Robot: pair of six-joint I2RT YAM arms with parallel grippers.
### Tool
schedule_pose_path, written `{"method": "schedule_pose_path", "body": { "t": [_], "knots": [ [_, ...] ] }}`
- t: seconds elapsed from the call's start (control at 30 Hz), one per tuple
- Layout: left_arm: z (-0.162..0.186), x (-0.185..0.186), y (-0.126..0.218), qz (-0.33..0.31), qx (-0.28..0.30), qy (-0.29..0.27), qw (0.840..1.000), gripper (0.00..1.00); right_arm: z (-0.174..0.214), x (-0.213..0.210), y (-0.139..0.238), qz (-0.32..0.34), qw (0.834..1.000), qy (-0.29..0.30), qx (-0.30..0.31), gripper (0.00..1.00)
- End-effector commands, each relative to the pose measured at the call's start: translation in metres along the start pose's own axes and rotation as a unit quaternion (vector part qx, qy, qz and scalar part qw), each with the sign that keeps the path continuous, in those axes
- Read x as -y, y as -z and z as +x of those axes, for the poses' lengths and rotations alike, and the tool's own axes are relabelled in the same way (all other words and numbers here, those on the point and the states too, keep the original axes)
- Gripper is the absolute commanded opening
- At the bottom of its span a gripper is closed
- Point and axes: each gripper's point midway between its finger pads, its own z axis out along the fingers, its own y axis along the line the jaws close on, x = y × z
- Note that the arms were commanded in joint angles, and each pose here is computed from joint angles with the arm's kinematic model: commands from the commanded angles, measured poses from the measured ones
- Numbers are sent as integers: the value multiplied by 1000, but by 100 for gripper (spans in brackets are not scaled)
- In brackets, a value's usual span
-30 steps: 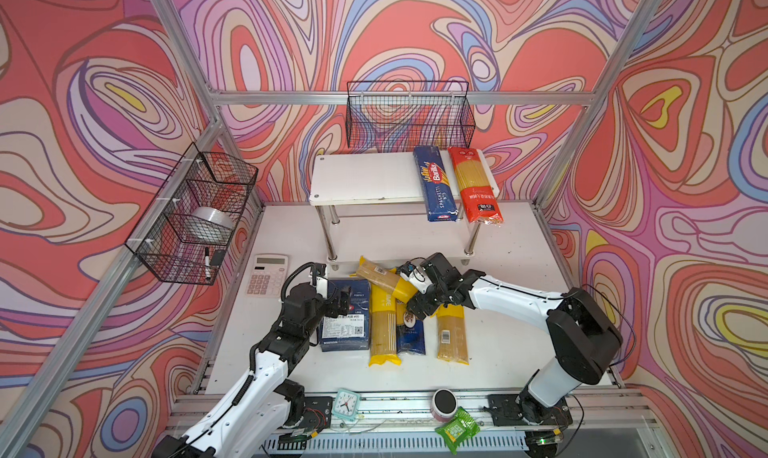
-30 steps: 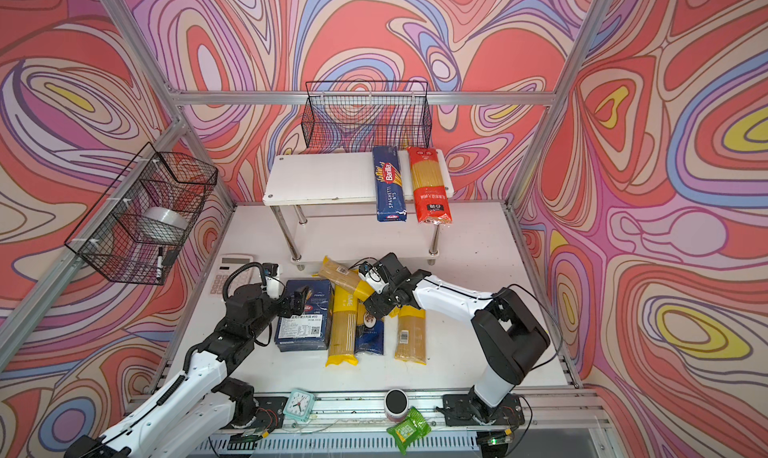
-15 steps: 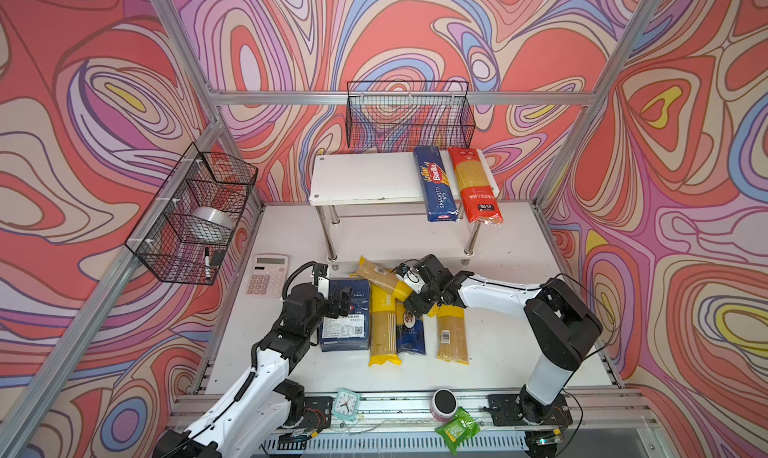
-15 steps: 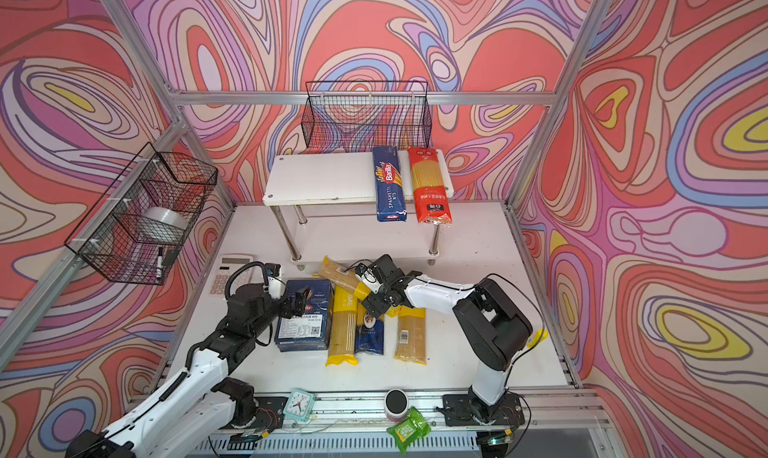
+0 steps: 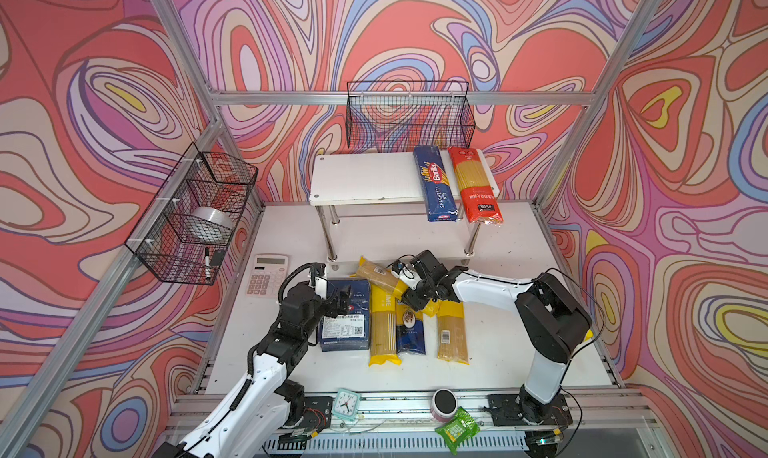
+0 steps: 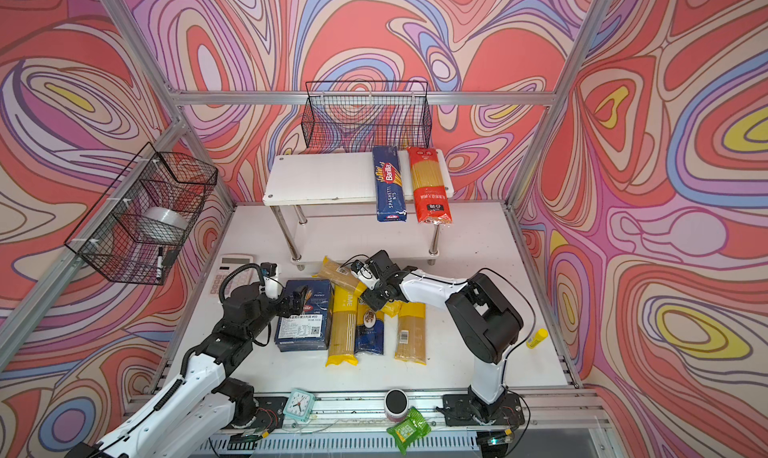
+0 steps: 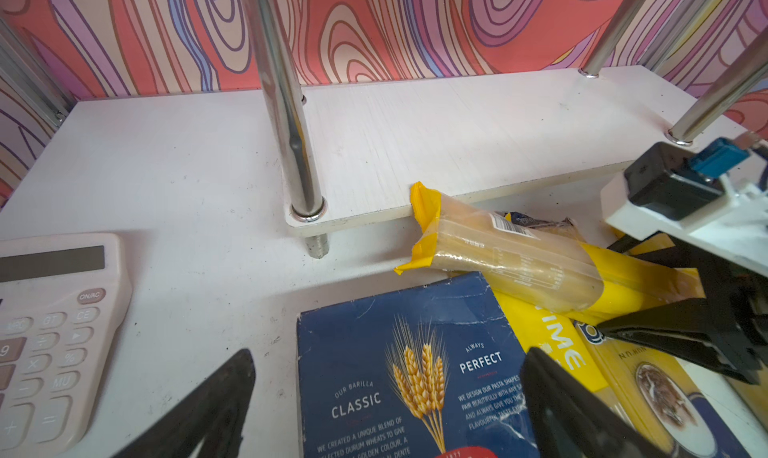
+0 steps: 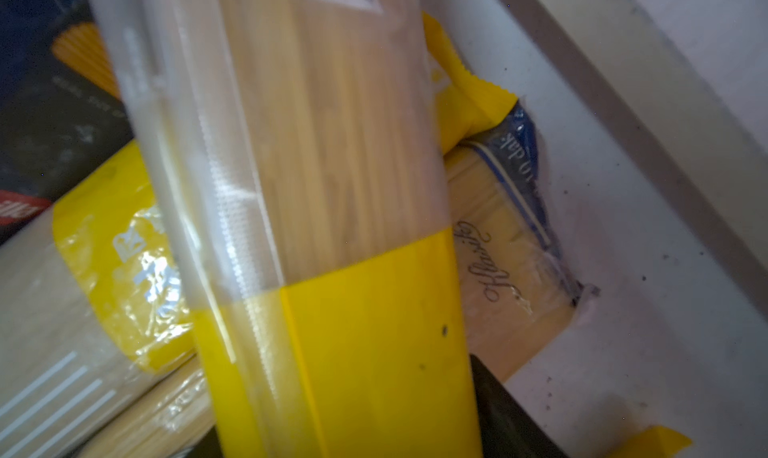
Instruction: Place and organize the pasta boxes and bags onto the shelf
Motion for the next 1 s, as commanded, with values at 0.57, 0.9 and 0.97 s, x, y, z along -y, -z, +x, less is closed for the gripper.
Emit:
{"method": "schedule_pose_path", "body": {
  "t": [0.57, 0.9, 0.97],
  "knots": [
    [7, -4, -4, -9, -15, -17, 1000, 100, -13, -7, 33, -10, 993, -116, 34, 15],
    [7, -3, -8, -6, -25, -18, 999, 100, -38, -29, 79, -20, 984, -161, 72, 0],
    [8, -1, -10, -3, -30, -19, 999, 100, -47, -42, 91, -33, 983, -157, 87, 0]
  ]
}}
